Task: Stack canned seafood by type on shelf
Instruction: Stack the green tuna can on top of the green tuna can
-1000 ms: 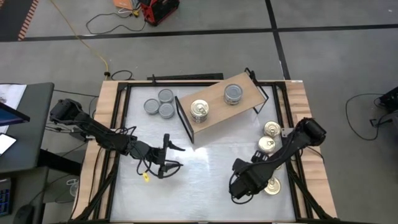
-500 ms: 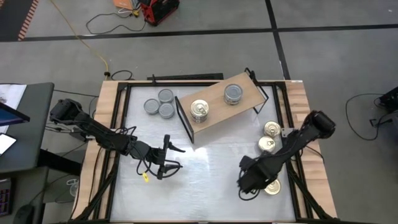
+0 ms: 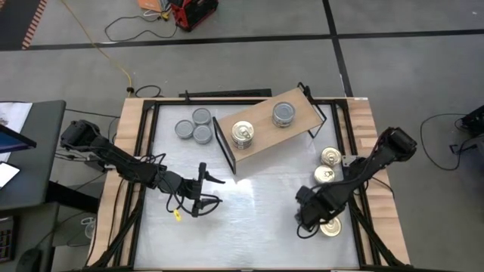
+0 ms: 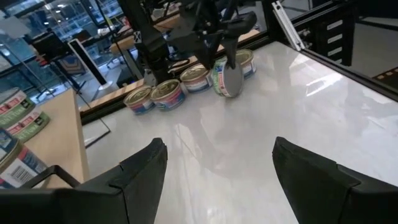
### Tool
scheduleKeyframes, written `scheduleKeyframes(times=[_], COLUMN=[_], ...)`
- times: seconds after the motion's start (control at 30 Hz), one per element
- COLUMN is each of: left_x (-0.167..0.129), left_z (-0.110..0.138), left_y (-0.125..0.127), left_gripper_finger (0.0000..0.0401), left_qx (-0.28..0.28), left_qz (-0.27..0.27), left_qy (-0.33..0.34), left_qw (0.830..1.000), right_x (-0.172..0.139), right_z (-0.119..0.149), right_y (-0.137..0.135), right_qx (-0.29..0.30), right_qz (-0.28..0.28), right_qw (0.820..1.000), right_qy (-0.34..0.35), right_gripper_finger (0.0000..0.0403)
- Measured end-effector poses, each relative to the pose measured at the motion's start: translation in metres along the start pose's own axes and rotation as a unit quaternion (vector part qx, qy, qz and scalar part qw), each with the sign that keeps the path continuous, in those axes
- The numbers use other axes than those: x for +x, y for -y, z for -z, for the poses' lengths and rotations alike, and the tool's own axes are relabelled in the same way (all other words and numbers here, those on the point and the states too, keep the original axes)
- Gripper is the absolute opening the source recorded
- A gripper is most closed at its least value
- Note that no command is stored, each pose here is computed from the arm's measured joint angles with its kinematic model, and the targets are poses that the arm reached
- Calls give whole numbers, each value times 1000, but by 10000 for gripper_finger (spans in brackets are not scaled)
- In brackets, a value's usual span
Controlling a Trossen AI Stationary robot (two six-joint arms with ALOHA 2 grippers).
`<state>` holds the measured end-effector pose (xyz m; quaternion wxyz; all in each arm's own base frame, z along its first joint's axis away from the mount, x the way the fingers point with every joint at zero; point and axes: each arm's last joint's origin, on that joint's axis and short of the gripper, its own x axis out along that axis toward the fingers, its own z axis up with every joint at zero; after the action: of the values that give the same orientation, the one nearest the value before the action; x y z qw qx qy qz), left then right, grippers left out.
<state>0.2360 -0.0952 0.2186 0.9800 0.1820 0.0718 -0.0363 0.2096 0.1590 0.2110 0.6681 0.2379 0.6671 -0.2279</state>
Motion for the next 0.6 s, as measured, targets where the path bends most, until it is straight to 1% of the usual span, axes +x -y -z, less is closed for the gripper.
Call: scheduleKeyframes(times=[0.13,0.37,0.4,0.5,0.6], left_x=[0,0,0,0,-2], left_z=[0,0,0,0,-3], left_y=[0,0,0,0,0], left_gripper_finger=[279,279,279,279,279], left_qx=[0,-4,-6,-7,3], left_qz=[0,-1,-2,2,29], left_qy=[0,-1,-1,0,15], left_qw=[1000,1000,1000,1000,999], right_x=[0,0,0,-2,-10], right_z=[-1,-1,-1,-3,-9], right_y=[-3,-2,-2,-1,5], right_qx=[-16,-35,-39,-52,-60], right_qz=[-13,-10,-9,-12,-19], right_qw=[1000,999,999,999,997], right_qy=[4,9,9,11,38], right_gripper_finger=[258,170,164,164,165])
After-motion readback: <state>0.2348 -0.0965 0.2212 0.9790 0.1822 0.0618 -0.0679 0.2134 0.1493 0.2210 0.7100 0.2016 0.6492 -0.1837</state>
